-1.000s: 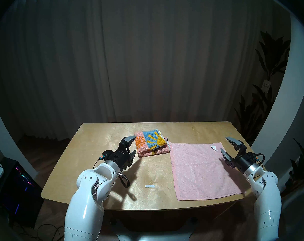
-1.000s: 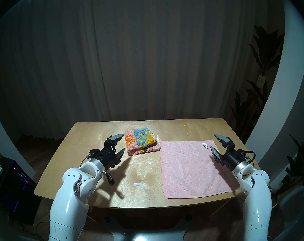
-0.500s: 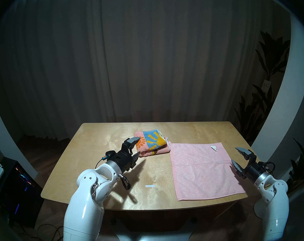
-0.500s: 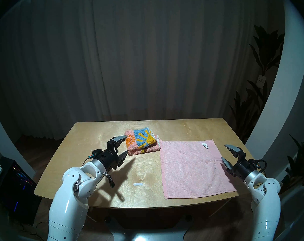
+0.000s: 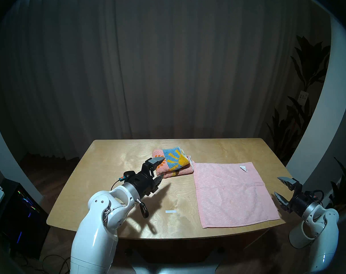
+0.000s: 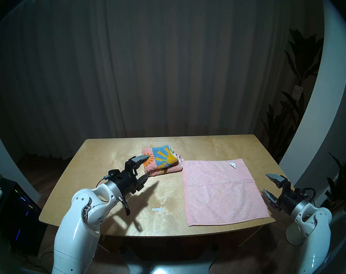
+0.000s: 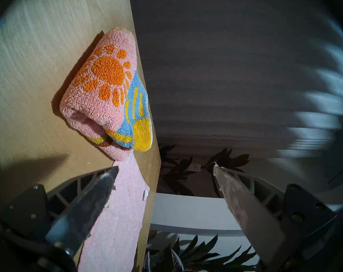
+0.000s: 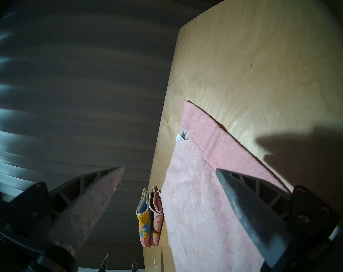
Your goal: Fold each towel twice and stack them on table
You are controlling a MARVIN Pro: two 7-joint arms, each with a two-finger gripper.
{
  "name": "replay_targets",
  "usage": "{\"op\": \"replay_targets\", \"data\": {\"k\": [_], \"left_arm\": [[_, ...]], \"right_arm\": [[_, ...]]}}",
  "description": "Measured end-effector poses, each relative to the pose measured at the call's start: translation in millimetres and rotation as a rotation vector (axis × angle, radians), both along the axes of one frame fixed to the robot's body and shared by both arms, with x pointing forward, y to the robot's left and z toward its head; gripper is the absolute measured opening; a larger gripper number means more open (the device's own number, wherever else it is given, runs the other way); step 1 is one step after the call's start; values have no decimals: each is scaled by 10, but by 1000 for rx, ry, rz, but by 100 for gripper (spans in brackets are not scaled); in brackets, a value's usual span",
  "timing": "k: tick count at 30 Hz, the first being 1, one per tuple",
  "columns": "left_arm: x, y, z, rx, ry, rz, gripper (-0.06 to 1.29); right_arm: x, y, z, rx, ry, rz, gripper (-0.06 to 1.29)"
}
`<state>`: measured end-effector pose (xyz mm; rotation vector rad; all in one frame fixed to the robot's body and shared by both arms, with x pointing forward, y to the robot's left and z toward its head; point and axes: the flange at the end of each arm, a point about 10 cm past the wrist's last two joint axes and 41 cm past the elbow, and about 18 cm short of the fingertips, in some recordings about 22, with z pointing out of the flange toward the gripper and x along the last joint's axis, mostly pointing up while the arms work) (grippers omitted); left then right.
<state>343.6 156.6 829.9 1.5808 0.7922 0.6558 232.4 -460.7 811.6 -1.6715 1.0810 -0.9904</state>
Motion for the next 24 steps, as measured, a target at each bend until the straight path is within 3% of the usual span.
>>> {"op": "replay_targets", "data": {"k": [24], "left_arm": [[-80,67,-50,31,26,-112,121]], "right_arm": [[-548,-61,67,-35,141,-3,123]]}}
